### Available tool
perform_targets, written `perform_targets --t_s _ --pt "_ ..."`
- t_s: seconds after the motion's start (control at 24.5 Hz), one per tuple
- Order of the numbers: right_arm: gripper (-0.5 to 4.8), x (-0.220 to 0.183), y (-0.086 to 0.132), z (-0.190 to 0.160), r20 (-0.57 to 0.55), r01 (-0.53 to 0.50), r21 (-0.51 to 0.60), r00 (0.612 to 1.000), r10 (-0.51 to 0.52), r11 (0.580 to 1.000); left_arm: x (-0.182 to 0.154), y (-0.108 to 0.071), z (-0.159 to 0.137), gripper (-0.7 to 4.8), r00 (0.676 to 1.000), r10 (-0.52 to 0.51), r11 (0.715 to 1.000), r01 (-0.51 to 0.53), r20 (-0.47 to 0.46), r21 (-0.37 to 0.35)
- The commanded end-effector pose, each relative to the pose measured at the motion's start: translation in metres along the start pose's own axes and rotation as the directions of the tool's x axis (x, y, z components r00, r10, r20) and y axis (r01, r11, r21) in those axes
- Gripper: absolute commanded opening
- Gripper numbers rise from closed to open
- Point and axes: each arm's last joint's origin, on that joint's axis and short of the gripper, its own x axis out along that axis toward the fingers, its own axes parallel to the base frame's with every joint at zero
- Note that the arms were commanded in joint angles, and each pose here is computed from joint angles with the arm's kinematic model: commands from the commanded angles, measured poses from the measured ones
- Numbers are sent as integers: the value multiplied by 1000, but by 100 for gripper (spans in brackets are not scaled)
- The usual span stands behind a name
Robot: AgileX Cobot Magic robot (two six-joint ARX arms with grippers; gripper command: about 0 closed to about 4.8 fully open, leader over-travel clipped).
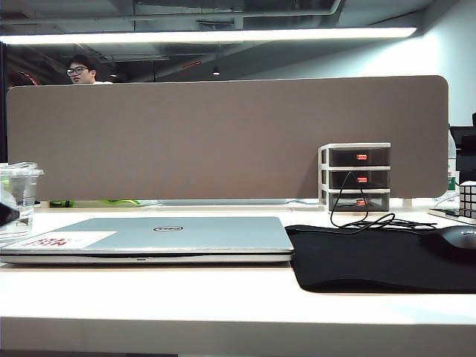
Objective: Pick up the coffee cup and place it on the left side of the laptop.
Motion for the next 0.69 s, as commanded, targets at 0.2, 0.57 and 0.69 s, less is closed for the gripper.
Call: perform_targets --t_s 0.2,0.57,0.69 --pt "-1 0 0 -1 6 -2 -7 1000 2 1000 -40 -21 31 479 993 74 997 -71 96 -38" --pt "-1 0 0 0 12 0 -12 1000 0 1000 -105 -57 43 479 965 182 979 -160 188 -129" --pt "-1 0 0 0 14 4 -13 1000 -3 1000 -111 -62 43 458 974 138 981 -109 179 -160"
